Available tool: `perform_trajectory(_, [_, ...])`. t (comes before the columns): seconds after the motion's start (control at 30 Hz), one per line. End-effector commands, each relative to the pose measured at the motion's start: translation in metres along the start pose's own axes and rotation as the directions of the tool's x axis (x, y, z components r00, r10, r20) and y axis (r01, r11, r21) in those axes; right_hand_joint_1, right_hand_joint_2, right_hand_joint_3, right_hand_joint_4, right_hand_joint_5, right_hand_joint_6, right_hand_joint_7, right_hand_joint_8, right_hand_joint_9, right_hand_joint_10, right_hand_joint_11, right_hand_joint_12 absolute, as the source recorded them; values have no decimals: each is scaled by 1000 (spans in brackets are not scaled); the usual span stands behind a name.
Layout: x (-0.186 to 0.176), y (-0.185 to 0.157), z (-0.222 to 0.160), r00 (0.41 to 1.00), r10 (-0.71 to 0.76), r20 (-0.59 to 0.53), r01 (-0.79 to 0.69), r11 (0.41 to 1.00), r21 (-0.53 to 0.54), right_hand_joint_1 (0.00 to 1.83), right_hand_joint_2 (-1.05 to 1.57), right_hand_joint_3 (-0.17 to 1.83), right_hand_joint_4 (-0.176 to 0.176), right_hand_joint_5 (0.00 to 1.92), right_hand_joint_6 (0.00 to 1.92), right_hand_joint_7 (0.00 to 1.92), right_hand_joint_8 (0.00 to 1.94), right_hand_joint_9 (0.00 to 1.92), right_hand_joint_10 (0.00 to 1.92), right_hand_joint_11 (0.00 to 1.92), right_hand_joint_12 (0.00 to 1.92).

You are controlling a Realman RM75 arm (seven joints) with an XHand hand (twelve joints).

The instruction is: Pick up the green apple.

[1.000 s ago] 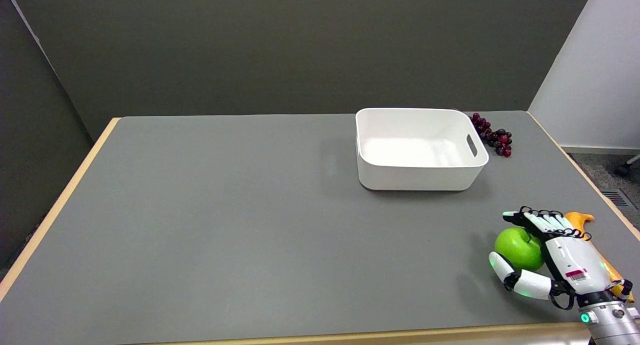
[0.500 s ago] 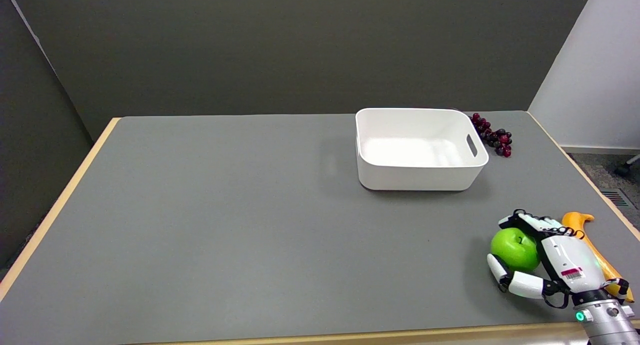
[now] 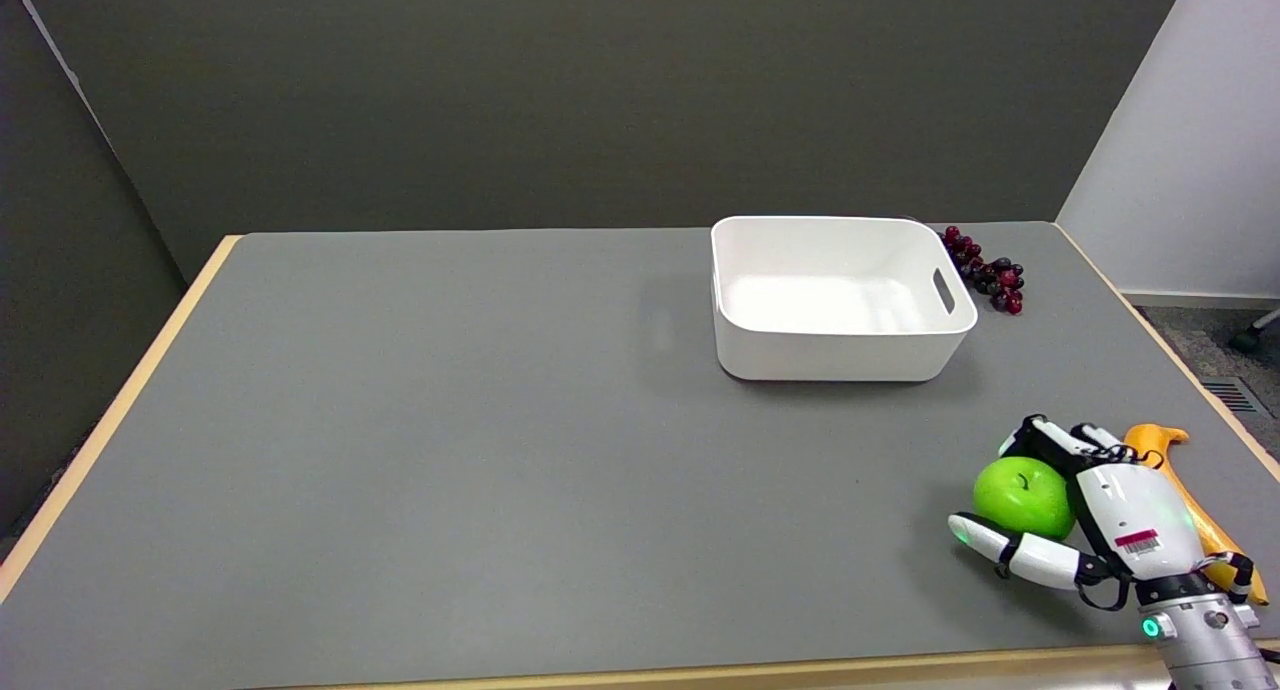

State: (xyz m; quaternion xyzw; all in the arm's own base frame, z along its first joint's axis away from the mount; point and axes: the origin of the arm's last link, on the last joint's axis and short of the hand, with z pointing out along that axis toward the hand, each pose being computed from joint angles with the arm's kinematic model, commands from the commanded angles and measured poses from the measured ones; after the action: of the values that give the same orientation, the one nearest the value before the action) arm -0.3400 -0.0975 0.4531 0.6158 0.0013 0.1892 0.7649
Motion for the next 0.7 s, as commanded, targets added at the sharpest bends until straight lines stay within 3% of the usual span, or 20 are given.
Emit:
perform_trajectory(0.03, [14, -16, 25, 990, -27, -142, 43, 993, 109, 998, 1099, 387, -69, 692, 1492, 590, 1941, 870, 1921, 347, 1921])
perform_trajectory(0.13, [22, -24, 39, 982, -7, -187, 35, 989, 146, 1000, 1110, 359, -69, 694, 1484, 398, 1941, 794, 1921, 303, 1921])
perform_trajectory(0.27, [41, -42, 68, 961, 54, -273, 10, 974, 225, 1001, 1111, 355, -69, 696, 1481, 279, 1941, 753, 1921, 277, 1921])
perform_trajectory(0.47, [69, -70, 115, 930, 76, -360, 36, 955, 294, 1011, 1103, 363, -82, 704, 1472, 198, 1941, 744, 1921, 259, 1921])
perform_trajectory(0.7, [93, -106, 179, 907, 32, -420, 103, 950, 296, 1017, 1101, 366, -93, 704, 1472, 171, 1941, 741, 1921, 269, 1921])
